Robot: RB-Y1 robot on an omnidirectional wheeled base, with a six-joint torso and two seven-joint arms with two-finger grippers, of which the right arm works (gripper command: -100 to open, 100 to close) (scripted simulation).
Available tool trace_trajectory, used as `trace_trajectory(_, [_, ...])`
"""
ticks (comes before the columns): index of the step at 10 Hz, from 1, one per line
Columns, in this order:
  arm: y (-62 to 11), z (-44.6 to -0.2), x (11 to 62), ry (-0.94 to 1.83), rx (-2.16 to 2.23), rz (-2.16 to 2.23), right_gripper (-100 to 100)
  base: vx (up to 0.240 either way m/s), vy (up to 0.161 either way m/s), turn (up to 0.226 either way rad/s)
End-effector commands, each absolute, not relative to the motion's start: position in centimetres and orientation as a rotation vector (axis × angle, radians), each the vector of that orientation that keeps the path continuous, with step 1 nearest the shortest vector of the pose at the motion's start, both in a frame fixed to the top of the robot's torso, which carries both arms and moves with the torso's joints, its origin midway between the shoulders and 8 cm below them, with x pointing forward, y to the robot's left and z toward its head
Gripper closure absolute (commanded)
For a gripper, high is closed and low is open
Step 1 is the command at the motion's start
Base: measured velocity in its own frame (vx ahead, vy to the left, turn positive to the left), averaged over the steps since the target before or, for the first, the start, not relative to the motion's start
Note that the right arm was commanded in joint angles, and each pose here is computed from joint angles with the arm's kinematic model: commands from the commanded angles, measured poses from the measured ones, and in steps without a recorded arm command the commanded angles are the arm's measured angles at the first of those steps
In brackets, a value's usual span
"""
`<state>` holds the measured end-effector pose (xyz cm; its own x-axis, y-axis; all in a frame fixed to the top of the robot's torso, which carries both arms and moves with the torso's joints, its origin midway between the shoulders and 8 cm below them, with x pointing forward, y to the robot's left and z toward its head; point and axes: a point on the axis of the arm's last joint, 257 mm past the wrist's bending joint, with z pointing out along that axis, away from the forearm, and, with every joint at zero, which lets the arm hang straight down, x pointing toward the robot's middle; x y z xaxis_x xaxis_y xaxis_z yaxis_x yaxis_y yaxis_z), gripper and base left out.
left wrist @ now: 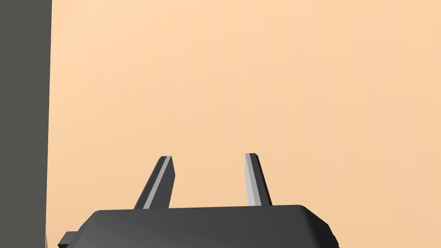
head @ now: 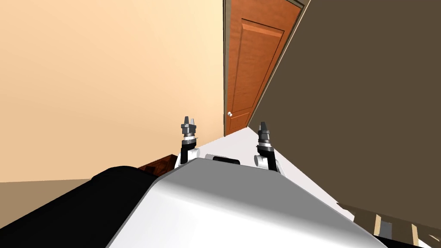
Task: Pull the door open
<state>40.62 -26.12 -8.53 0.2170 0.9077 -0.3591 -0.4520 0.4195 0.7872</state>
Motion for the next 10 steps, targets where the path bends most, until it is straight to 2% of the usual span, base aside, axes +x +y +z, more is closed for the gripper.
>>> trace_trajectory(1, [-26.3, -10.1, 41.0, 0.96, 0.573, 0.976, -100, 0.105, -0.012, 0.085])
trace_trajectory(10, [-26.2, -16.2, 43.1, 1.099, 0.468, 0.806, -100, 0.074, -0.005, 0.073])
